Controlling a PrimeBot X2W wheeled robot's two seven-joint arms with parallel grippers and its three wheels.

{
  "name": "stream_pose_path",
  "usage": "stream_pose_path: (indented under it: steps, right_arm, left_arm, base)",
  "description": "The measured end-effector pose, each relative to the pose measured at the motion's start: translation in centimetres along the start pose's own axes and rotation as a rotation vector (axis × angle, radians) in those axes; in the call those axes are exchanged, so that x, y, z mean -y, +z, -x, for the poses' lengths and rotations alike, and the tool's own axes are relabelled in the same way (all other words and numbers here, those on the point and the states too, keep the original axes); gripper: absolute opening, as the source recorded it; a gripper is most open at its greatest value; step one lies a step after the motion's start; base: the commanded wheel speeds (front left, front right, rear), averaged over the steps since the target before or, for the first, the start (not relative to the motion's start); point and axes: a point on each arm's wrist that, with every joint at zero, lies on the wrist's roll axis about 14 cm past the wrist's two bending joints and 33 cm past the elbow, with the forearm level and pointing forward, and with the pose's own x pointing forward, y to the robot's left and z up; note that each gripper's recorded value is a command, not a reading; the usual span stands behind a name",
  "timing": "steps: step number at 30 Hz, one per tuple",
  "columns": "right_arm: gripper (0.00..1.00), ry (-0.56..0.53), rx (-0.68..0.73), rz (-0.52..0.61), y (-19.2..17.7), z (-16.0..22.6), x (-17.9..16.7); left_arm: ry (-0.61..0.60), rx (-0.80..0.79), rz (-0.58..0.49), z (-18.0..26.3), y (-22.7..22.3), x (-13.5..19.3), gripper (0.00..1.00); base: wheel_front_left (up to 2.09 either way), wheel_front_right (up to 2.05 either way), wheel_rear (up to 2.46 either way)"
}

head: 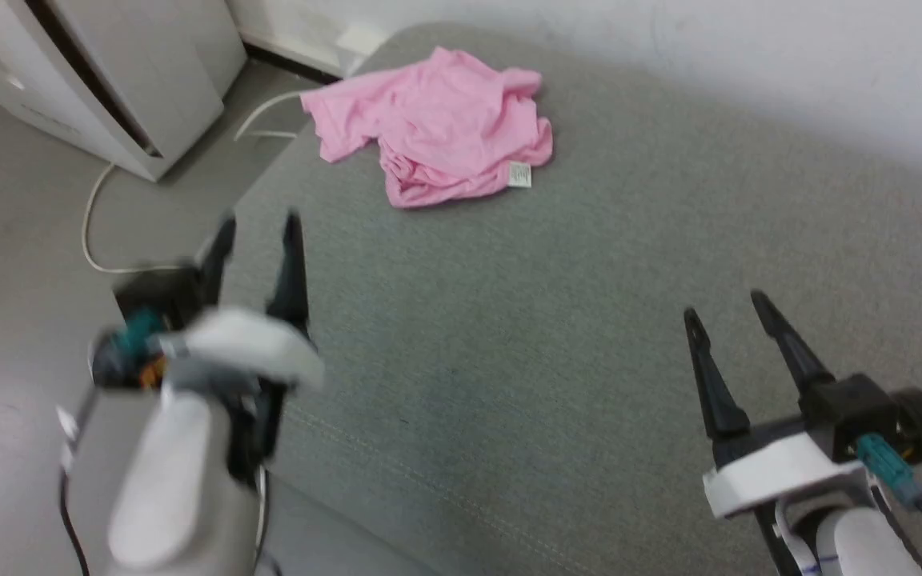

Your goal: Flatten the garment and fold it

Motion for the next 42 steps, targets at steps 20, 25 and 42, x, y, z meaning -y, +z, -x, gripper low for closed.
stream_pose_path:
  steps: [20,25,42]
  right_arm:
    - [1.0,-0.203,-0.043,-0.128,-7.4,-0.6,9.1]
    - [1.0,-0.298,-0.104,-0.136,-10.1,2.0,12.0]
    - [1.0,-0.455,-0.204,-0.097,-12.6,7.1,16.5]
  left_arm:
    - [-0.091,-0.458,0.0,-21.9,-5.3,5.0,1.0]
    - [-0.08,-0.635,0.062,-22.9,-12.0,7.2,1.0]
    - [-0.035,-0.85,-0.029,-21.3,-21.7,10.1,0.0]
  base:
    - [0.0,0.0,0.0]
    - [0.0,0.0,0.0]
    - [0.0,0.0,0.0]
